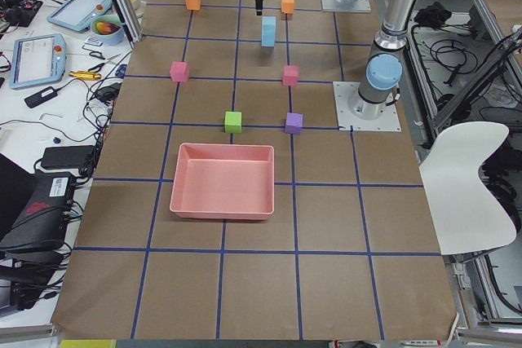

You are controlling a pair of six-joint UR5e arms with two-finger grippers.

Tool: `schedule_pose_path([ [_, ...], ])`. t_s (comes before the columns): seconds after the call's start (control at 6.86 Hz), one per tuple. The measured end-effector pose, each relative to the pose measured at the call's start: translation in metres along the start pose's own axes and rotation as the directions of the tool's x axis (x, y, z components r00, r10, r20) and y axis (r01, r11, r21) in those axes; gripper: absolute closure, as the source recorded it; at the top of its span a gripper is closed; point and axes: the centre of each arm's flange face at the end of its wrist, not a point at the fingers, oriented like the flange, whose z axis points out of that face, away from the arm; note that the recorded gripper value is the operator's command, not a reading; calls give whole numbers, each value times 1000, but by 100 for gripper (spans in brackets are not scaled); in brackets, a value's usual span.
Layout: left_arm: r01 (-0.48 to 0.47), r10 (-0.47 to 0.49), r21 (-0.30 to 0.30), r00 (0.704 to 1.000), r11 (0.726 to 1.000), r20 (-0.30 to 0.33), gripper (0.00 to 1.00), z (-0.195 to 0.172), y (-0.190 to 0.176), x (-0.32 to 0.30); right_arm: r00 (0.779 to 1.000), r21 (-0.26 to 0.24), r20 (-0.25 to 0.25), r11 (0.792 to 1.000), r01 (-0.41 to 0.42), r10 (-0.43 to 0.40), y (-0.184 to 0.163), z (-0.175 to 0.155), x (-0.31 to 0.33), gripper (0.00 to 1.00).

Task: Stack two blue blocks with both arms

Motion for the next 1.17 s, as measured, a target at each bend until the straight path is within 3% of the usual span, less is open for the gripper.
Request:
schedule_pose_path([
  [0.29, -18, 16, 77, 1000, 997, 23, 0, -50, -4, -75, 1000, 0, 0, 1000, 0, 0, 0, 0, 0, 0],
  [0.58, 4, -10, 131, 999, 991, 49, 0, -82, -10, -105, 1000, 3, -1, 1000, 0, 0, 1, -1, 0, 0],
  [1.17, -5, -5, 107, 996, 994, 91, 0, -101, -38, -108, 1000, 6, -3, 1000, -1, 1, 1, -3, 0, 0],
])
